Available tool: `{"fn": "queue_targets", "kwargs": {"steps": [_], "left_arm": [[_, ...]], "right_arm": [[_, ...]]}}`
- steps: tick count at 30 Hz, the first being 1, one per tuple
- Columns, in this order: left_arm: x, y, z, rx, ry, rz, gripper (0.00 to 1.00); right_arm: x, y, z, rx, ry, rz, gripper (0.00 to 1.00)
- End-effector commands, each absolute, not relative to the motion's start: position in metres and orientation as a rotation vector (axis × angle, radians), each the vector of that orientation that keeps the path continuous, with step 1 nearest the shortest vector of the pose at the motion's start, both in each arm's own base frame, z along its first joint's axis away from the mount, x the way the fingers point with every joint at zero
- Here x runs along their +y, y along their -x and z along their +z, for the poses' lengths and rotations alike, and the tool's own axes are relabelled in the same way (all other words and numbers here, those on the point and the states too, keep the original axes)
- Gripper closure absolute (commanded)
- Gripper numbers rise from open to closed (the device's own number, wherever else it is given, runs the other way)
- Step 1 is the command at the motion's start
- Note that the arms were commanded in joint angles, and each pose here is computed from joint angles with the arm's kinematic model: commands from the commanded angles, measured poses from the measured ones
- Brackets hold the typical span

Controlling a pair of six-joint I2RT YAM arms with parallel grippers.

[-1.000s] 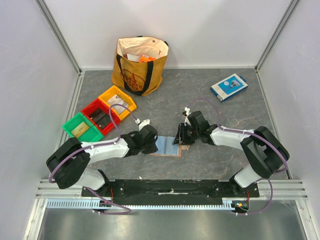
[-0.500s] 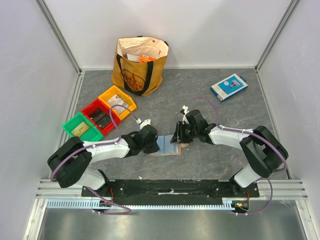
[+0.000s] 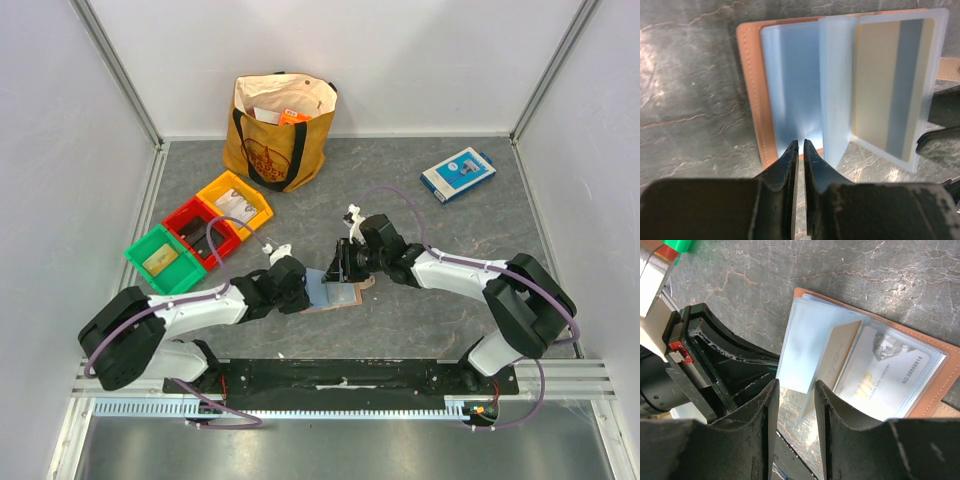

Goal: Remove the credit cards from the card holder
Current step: Remove the credit card from the card holder.

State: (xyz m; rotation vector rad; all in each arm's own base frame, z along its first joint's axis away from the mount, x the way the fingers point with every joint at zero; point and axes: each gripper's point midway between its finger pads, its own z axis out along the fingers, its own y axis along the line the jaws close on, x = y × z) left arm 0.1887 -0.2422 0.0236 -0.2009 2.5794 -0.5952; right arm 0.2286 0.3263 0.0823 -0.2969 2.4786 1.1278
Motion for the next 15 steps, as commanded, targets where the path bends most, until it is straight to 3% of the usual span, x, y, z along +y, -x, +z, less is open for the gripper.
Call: {"fn": "queue_targets", "kwargs": {"steps": [1, 15], "left_arm": [[-0.229, -0.188, 0.031, 2.545, 0.288, -0.571, 0.84], [-0.225, -0.197, 0.109, 2.350, 0.317, -0.711, 0.77]], "right_arm": [[0.336, -0.233, 0.091, 2.444, 0.306, 1.169, 0.59], [0.341, -0.227, 0.091, 2.419, 0.353, 1.225, 0.58]]}}
